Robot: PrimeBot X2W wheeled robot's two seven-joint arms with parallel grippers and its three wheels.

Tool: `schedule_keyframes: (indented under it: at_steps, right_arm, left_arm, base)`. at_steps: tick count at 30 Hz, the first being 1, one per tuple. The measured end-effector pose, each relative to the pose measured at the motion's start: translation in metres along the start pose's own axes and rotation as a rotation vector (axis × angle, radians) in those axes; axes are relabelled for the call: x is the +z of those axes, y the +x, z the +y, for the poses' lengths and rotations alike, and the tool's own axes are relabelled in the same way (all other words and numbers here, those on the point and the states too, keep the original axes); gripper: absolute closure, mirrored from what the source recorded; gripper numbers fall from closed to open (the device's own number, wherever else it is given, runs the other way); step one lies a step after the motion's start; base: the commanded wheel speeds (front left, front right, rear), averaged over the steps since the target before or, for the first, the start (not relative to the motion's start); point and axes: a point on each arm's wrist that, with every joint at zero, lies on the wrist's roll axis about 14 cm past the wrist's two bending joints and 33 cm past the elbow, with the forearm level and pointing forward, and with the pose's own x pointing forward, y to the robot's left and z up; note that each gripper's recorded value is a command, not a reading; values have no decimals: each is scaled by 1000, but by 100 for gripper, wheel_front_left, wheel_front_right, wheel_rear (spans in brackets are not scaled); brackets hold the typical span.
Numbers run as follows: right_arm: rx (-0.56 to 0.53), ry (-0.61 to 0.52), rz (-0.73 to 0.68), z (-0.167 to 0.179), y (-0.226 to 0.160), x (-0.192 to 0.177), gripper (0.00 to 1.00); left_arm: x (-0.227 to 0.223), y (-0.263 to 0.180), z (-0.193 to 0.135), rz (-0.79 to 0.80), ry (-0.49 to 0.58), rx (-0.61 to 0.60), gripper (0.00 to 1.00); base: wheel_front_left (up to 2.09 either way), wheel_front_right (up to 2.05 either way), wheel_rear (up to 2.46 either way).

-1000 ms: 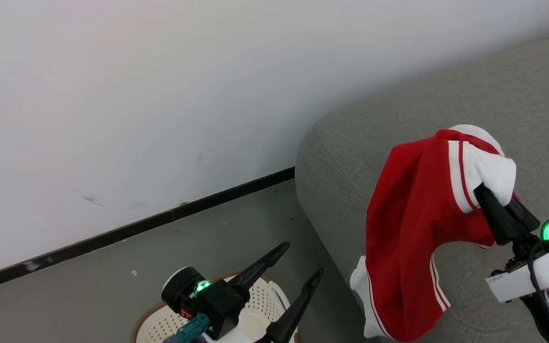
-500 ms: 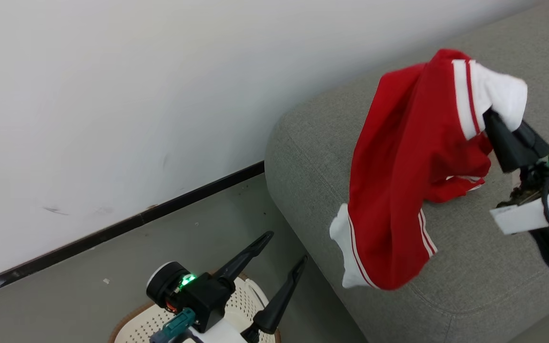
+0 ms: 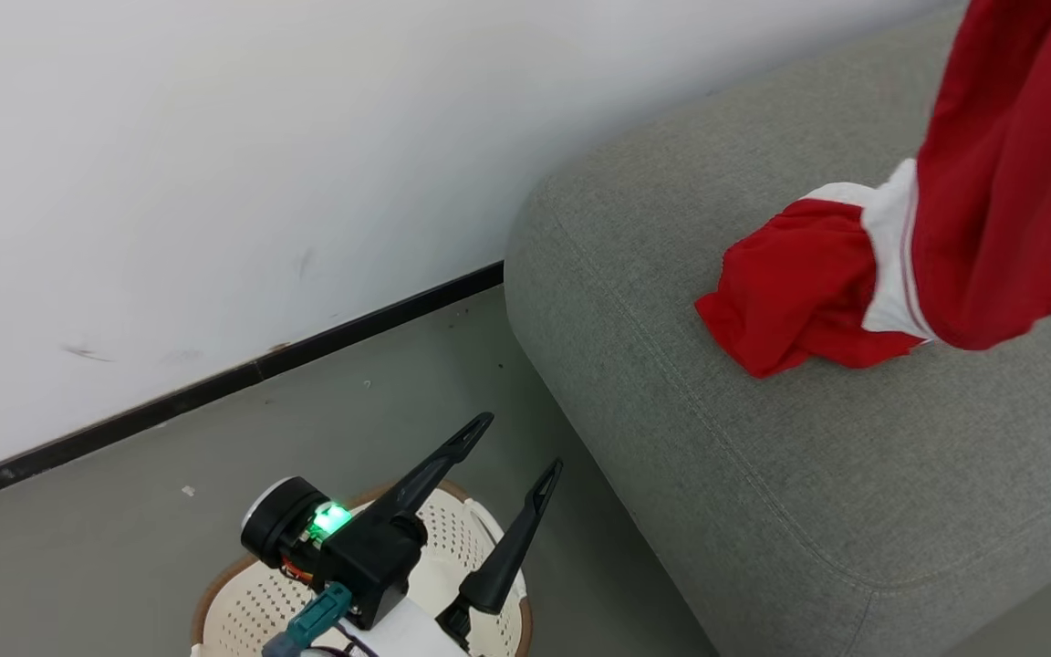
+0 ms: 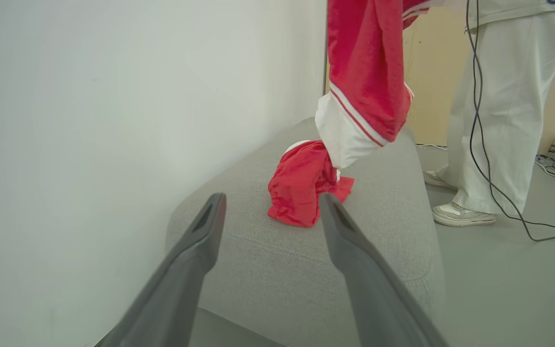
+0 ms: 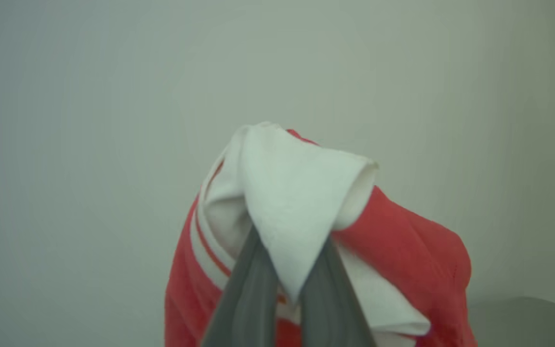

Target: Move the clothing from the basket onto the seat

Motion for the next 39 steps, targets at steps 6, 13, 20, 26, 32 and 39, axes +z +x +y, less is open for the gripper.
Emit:
schedule_keyframes:
  at_steps: [6,13,20,26,32,39]
  right_arm:
    - [-107,-10,142,-32,-2,-52,100]
    - [-161,-30,314,-44,-14,-116,100]
    - [-183,-4,473,-33,-30,-183,100]
    - [-124,-63,616,-15,-45,-233,100]
    - [-97,-81,748,0,-67,-278,100]
    - [-111,-99,848,-2,-89,-312,100]
  left_arm:
    - [8,4,13,-14,20,14,0]
    - [4,3,20,3,29,19,0]
    - [-3,2,32,29,16,38,0]
    - [-9,3,46,40,9,54,0]
    - [-13,7,57,42,0,53,0]
    - [-24,10,70,53,-12,57,0]
  base:
    - [0,0,0]
    - [0,0,0]
    - [0,0,0]
    - [0,0,0]
    - [0,0,0]
    - [0,0,0]
